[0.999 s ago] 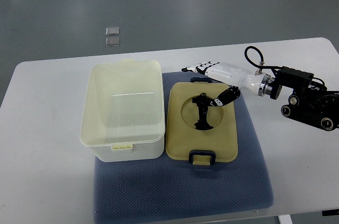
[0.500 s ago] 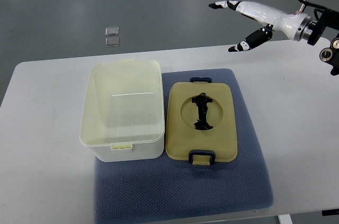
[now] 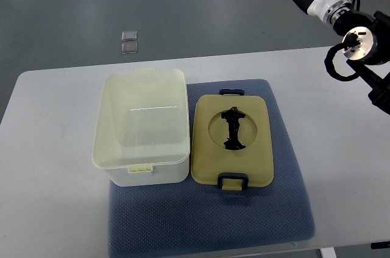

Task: Open white storage box with right hand

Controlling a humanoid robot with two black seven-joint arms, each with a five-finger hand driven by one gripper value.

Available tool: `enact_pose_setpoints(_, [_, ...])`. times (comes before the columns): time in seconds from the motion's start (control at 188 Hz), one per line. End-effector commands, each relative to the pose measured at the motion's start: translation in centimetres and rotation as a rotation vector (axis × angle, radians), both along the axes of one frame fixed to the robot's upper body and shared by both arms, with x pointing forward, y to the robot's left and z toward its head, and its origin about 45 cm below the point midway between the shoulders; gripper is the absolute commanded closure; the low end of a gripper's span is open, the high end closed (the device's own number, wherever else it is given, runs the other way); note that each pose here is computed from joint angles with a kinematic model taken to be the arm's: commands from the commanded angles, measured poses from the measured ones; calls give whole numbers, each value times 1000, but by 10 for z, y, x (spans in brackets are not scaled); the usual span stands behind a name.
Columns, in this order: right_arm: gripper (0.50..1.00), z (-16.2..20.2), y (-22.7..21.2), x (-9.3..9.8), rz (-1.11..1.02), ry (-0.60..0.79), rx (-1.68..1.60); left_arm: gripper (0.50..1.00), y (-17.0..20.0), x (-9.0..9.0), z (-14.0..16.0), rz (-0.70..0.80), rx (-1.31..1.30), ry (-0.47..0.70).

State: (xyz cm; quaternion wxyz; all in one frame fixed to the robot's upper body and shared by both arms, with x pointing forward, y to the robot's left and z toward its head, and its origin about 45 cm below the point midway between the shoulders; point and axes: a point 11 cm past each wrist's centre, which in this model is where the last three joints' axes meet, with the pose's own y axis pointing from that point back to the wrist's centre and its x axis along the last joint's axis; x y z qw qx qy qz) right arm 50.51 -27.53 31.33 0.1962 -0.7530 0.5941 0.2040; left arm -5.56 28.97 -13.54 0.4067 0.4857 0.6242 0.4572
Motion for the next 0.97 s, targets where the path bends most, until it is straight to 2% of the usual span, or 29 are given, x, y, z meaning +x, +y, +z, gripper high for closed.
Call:
enact_pose_setpoints(0.0, [572, -31, -8, -7, -20, 24, 191, 500, 0, 0, 0, 0, 1, 0])
enact_pose_setpoints(0.17, [570, -82, -26, -35, -31, -24, 401, 500, 0, 0, 0, 0, 1, 0])
enact_pose_setpoints(0.34, [570, -104, -32, -48, -3, -52, 445, 500, 0, 0, 0, 0, 0, 0])
enact_pose_setpoints(0.638, [570, -116, -35, -48, 9, 6, 300, 500, 0, 0, 0, 0, 0, 0])
enact_pose_setpoints(0.787, [570, -109, -23, -37, 23, 34, 117, 500, -1, 0, 0, -1, -2, 1])
enact_pose_setpoints(0.967, [570, -99, -20, -27, -21, 33, 112, 500, -1, 0, 0, -1, -2, 1])
